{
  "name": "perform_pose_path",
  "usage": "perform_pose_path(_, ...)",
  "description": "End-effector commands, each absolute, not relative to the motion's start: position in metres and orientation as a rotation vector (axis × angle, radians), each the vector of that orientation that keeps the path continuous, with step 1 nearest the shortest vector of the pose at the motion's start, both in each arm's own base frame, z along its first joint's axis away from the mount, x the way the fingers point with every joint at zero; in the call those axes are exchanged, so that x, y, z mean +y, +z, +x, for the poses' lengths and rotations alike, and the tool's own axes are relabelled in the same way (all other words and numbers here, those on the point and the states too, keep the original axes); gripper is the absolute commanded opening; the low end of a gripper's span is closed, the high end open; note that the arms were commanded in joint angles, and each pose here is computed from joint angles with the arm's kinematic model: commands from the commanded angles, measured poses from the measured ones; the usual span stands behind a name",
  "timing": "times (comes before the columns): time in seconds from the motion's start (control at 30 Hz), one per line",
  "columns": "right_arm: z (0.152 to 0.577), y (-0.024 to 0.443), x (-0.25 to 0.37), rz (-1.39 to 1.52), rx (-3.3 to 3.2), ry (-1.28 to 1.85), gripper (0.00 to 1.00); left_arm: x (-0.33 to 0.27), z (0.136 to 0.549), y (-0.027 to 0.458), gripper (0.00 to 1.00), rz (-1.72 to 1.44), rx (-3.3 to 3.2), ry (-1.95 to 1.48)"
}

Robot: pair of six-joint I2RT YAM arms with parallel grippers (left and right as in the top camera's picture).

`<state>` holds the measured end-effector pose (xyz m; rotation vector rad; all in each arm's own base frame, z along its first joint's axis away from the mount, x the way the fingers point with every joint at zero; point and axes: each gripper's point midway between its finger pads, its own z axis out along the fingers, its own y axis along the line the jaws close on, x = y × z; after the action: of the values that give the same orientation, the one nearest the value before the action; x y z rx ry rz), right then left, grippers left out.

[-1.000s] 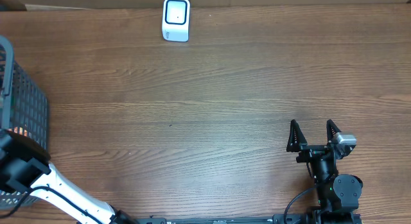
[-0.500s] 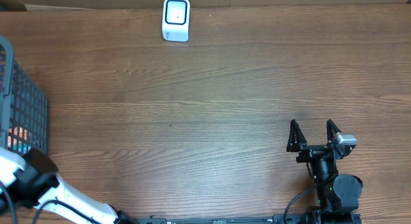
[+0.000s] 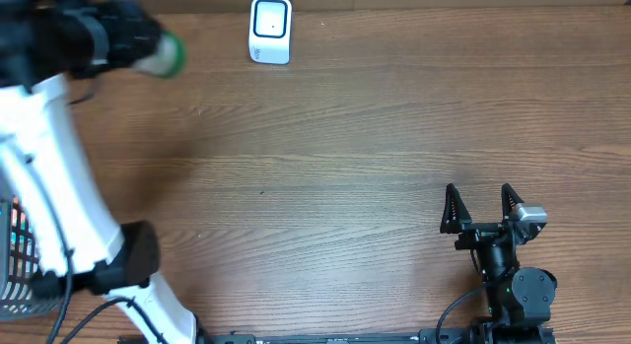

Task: Scan the item barcode
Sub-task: 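Carry the jar past the scanner and set it on the table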

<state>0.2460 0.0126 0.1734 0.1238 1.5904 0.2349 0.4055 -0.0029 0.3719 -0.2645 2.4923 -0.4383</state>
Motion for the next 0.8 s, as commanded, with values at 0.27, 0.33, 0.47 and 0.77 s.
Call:
perform_pose_path(0.27, 0.246, 0.171, 0.012, 0.124, 1.588, 0.234, 1.0, -0.154, 0.431, 0.187, 0.47, 0.078, 2.982, -0.284)
perform_pose_path(0.33, 0.246, 0.171, 0.012, 0.124, 1.588, 0.234, 1.0, -0.176, 0.438, 0.157, 0.47, 0.095, 3.008, -0.255)
perform_pose_path(0.47, 0.246, 0.171, 0.012, 0.124, 1.588, 0.234, 1.0, -0.198, 0.448, 0.11, 0.48, 0.068, 3.031, -0.132)
perform_pose_path(0.77, 0.246, 0.171, 0.012, 0.124, 1.588, 0.234, 1.0, -0.22, 0.459, 0.056, 0.52, -0.031, 3.031, -0.023)
